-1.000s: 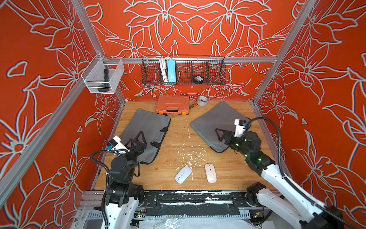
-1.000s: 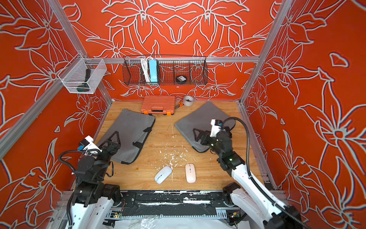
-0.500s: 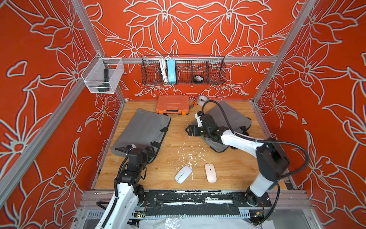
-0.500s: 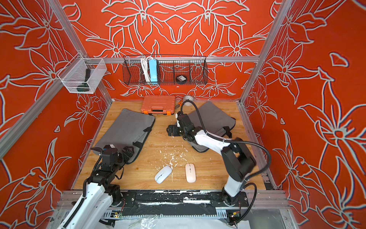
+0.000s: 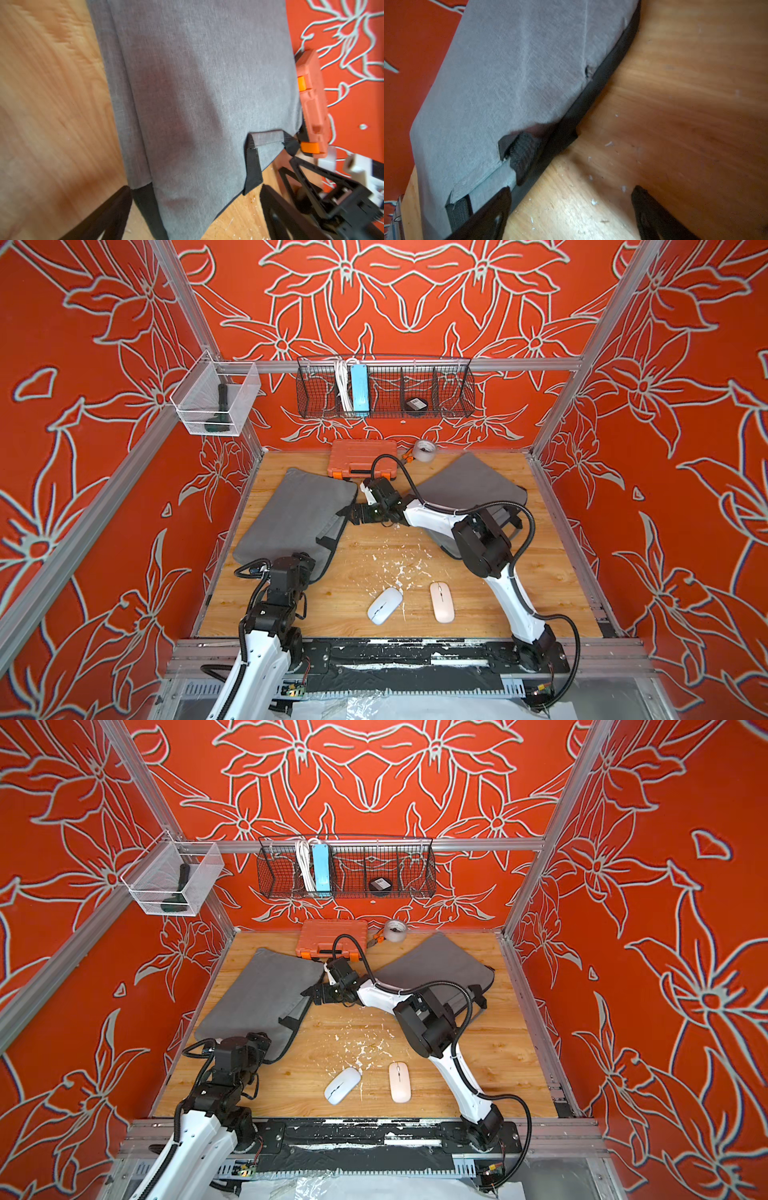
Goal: Put the mouse into the laptop bag
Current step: Adjust the zippered laptop bag at the center of the board.
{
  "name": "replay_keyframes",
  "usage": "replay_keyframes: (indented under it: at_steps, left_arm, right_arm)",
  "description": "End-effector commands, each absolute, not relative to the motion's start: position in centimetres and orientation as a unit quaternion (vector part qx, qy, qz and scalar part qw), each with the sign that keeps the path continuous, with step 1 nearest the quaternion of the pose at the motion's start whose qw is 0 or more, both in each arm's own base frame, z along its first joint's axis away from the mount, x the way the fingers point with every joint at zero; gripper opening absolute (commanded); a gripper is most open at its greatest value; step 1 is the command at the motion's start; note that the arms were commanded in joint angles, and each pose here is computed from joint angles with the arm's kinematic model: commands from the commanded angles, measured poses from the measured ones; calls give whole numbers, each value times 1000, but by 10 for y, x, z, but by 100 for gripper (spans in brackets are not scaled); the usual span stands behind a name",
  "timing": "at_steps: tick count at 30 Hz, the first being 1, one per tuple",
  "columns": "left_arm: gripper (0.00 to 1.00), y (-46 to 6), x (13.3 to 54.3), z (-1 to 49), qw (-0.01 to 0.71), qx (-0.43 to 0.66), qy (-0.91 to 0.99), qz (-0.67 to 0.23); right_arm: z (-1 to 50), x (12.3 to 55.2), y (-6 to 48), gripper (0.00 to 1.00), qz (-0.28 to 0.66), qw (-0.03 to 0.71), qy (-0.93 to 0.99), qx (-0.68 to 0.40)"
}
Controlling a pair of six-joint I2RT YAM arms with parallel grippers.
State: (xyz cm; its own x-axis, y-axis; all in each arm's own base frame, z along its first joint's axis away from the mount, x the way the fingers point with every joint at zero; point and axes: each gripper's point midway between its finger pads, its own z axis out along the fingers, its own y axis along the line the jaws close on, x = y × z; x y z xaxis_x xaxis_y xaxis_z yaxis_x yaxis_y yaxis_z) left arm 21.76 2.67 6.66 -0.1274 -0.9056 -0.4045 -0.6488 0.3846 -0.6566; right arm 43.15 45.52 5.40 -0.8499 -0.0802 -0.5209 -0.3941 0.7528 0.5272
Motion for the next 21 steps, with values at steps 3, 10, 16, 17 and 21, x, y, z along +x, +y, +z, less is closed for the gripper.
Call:
replay_keyframes:
  at_steps: [3, 10, 16, 17, 21]
  left_arm:
    - [97, 22, 217, 52, 377, -550, 722, -186]
    - [97, 18, 220, 28, 340, -551, 743, -168]
    - [97, 26, 221, 20, 345, -554, 745, -141]
    - [97, 27, 222, 21, 348, -551, 745, -138]
    - [97, 30, 223, 21, 347, -546, 752, -127]
  right_arm:
    - [34, 438, 469, 92, 335, 208, 912, -113]
    - [31, 442, 495, 58, 351, 204, 907, -111]
    - [36, 432, 475, 0, 350, 233, 904, -82]
    - [39, 428, 469, 0, 351, 240, 902, -78]
    - [50, 405, 450, 0, 359, 261, 893, -70]
